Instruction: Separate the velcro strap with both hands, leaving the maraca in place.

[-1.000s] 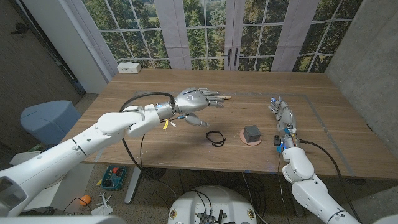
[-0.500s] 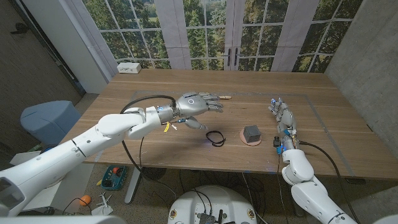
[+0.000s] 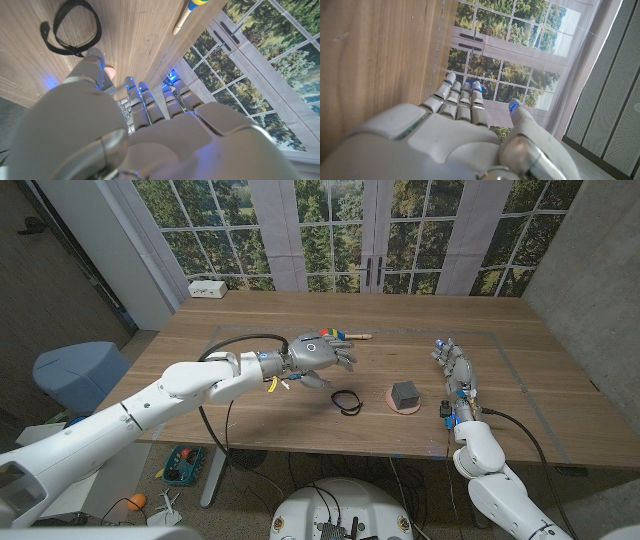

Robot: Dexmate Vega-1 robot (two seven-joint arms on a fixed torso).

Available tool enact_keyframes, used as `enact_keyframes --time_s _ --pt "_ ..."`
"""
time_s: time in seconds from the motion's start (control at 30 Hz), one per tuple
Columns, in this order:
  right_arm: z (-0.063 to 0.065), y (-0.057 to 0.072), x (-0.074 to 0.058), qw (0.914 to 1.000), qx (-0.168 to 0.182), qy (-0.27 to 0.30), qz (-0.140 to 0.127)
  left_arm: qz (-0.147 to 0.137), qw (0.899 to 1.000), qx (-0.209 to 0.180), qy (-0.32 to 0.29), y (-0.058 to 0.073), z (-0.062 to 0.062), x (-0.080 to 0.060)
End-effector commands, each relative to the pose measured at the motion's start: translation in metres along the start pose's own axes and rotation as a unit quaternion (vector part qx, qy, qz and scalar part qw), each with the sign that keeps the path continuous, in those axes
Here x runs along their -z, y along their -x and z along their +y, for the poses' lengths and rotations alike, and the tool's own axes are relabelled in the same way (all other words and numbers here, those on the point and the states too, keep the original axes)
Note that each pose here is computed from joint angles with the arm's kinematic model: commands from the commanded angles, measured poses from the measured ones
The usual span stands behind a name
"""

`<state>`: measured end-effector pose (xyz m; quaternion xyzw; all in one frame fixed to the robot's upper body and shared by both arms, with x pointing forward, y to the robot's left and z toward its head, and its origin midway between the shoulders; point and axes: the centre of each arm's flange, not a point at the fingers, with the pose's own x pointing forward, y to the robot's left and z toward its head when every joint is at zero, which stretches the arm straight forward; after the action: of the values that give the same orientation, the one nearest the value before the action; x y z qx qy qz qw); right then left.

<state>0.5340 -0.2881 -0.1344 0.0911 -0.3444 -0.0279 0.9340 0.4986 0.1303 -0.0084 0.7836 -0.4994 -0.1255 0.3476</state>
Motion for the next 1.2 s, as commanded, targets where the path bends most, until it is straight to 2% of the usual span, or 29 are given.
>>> enact_keyframes --time_s 0.03,0.77,1.2 --pt "-0.004 0.003 0.001 1.0 0.003 -0.002 -0.001 -0.026 0.999 0.025 0.0 -0.01 -0.001 -0.004" --pt "-0.012 0.009 0.005 0.9999 0.007 -0.008 0.0 -0.031 0.998 0.059 0.006 -0.018 -0.009 -0.014" --pt "-0.017 0.015 0.007 0.9999 0.011 -0.011 0.003 -0.028 0.998 0.063 -0.006 -0.022 -0.019 -0.017"
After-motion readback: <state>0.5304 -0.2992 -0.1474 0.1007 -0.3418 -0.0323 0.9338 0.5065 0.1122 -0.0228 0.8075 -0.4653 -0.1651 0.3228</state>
